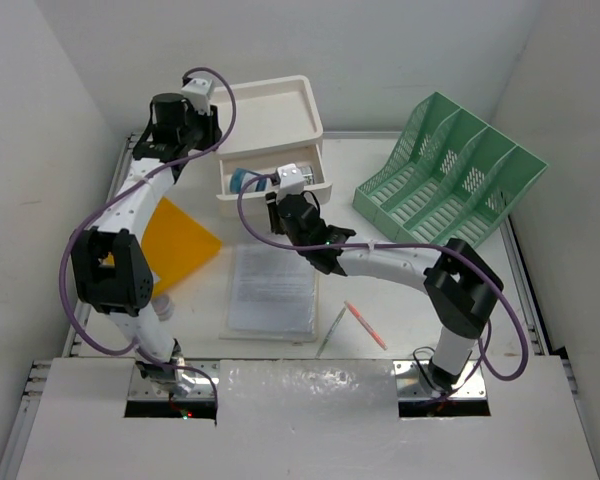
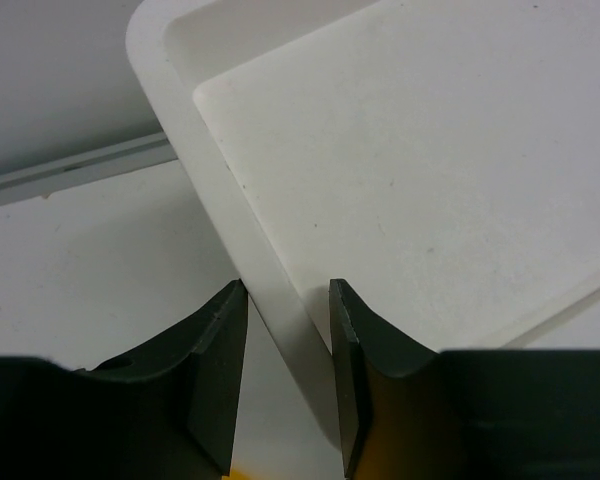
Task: Organize the desk
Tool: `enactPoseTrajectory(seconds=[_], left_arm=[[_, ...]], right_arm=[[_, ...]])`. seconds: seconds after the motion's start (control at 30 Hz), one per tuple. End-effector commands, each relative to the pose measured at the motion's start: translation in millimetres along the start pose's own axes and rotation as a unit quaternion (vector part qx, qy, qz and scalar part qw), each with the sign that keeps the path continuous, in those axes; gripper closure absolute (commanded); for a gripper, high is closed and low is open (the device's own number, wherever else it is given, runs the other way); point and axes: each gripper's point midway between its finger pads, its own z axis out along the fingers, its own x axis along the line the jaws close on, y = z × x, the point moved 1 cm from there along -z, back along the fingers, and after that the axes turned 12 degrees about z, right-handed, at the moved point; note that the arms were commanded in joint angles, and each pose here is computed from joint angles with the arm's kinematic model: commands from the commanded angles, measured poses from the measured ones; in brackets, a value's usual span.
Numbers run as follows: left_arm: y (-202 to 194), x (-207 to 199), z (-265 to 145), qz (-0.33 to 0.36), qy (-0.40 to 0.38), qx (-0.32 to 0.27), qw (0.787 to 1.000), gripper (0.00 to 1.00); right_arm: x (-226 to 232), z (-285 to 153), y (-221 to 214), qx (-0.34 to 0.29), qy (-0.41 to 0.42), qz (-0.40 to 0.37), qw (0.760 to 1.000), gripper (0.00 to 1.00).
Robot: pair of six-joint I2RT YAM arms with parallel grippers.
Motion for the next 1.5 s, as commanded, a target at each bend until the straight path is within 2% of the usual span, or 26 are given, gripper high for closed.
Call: enactPoseTrajectory(seconds=[0.0, 0.1, 0.13, 0.2, 0.43, 0.73, 0.9, 1.1, 1.33, 1.47], left_arm=[[-7.5, -4.7, 4.8, 0.002, -0.040, 0.014, 0.999, 1.00], [-10.9, -4.5, 9.9, -0.005, -0.048, 0.019, 0.999, 1.00], [-10.8, -6.7, 10.4, -0.005, -0.055, 0.019, 0.998, 1.00], [-8.6, -9.3, 9.8, -0.006, -0.065, 0.019, 0.998, 1.00], [6.2, -19.9, -3.9, 0.013, -0.108, 0.010, 0.994, 1.00], [0.6, -31.3, -6.0, 0.012, -0.143, 0.020, 0.989, 1.00], [1.5, -31.3, -3.1, 0.015, -0.148, 0.021, 0.989, 1.00], [2.6, -28.7, -4.0, 0.029, -0.146, 0.020, 0.989, 1.00], [2.4, -22.0, 1.8, 0.030, -0.139, 0.022, 0.990, 1.00], [4.8, -20.1, 2.7, 0.028, -0.137, 0.021, 0.990, 1.00]], right_arm=[[-6.7, 10.5, 59.4, -0.094, -0.024, 0.039, 0.995, 0.67], [-12.0, 12.6, 60.4, -0.100, -0.033, 0.046, 0.993, 0.81], [-13.8, 13.7, 60.3, -0.101, -0.036, 0.048, 0.993, 0.92], [-16.2, 14.9, 65.7, -0.108, -0.041, 0.052, 0.992, 1.00], [-14.8, 17.1, 85.7, -0.127, -0.037, 0.041, 0.990, 1.00], [2.3, 27.6, 117.8, -0.160, 0.029, 0.027, 0.986, 1.00], [-1.4, 23.8, 136.9, -0.182, 0.027, 0.014, 0.983, 1.00], [-44.5, 34.6, 143.8, -0.165, 0.005, -0.003, 0.986, 1.00], [-38.2, 17.6, 157.4, -0.149, 0.057, -0.064, 0.985, 1.00], [-30.0, 18.1, 149.8, -0.101, 0.080, -0.102, 0.986, 1.00]])
